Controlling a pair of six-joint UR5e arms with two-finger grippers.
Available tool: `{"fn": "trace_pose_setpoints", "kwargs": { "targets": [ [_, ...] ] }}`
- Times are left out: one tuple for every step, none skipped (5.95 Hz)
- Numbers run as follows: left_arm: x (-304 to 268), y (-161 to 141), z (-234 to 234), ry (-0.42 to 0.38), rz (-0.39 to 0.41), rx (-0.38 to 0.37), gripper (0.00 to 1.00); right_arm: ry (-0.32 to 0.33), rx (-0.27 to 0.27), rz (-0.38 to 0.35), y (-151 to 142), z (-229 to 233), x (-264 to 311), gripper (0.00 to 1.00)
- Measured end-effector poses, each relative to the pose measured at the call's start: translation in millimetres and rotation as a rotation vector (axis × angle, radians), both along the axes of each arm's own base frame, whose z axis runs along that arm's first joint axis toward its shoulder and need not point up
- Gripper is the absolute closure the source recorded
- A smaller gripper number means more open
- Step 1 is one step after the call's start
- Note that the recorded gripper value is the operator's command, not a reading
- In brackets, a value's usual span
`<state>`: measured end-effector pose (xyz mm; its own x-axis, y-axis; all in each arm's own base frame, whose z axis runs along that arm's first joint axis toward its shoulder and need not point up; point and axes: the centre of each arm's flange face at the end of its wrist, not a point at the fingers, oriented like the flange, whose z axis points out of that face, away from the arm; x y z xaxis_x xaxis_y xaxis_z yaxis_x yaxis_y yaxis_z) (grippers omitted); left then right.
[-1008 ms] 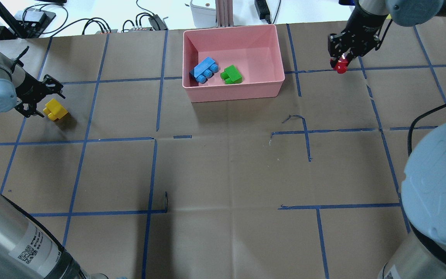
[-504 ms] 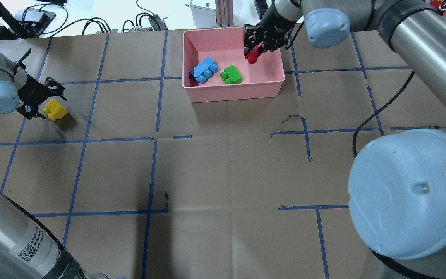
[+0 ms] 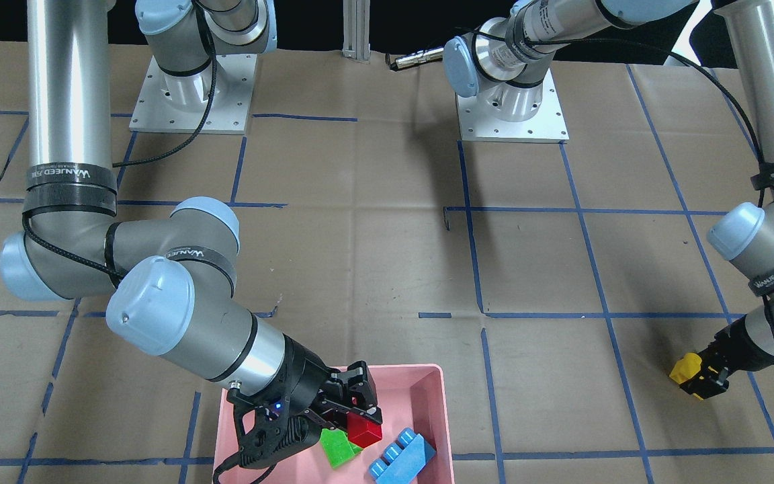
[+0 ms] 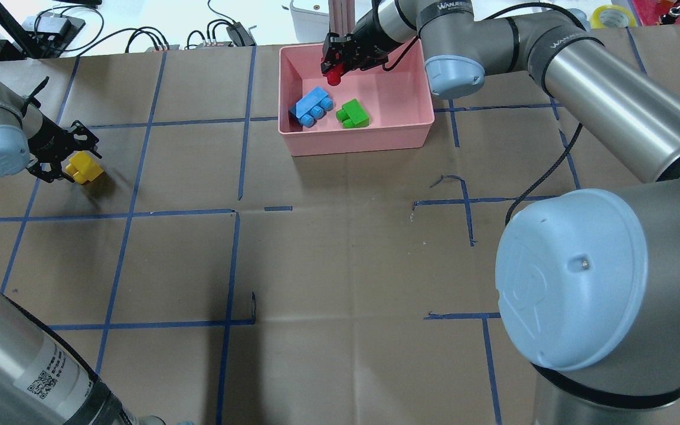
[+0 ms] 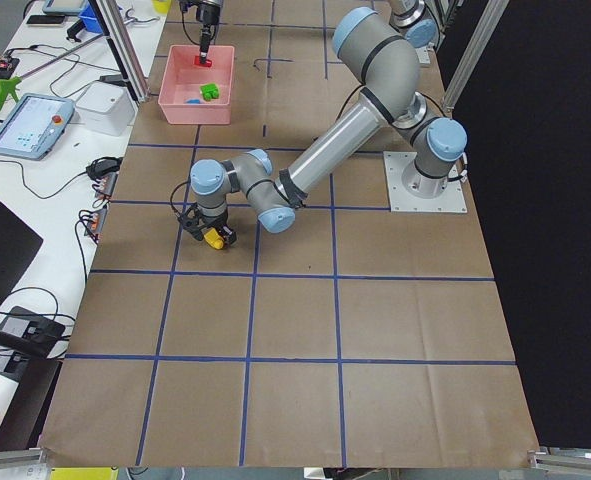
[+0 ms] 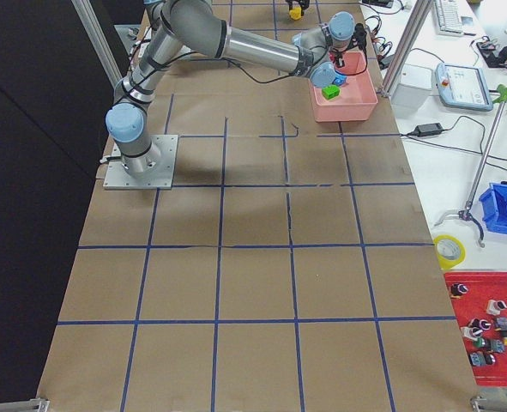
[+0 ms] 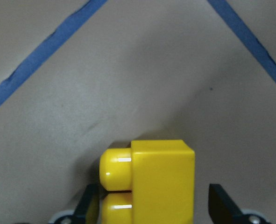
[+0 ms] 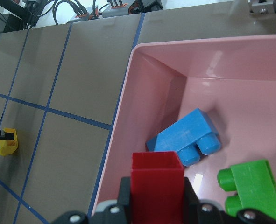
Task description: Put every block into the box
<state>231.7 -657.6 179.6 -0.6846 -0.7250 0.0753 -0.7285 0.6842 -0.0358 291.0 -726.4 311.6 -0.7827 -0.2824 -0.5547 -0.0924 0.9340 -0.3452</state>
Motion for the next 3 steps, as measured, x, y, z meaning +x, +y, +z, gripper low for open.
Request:
{"fn": "trace_pose_setpoints", "kwargs": {
  "targets": [
    [1, 0, 0, 0.0, 0.001, 0.0, 0.64, 0.012, -0.019, 0.02, 1, 0, -1, 0.0],
    [1, 0, 0, 0.0, 0.001, 0.0, 0.71, 0.042, -0.041, 0.03, 0, 1, -7, 0.0],
    [2, 0, 2, -0.001, 0.002, -0.001, 0.76, 0.138, -0.089, 0.041, -4, 3, -24, 0.0]
  ]
}}
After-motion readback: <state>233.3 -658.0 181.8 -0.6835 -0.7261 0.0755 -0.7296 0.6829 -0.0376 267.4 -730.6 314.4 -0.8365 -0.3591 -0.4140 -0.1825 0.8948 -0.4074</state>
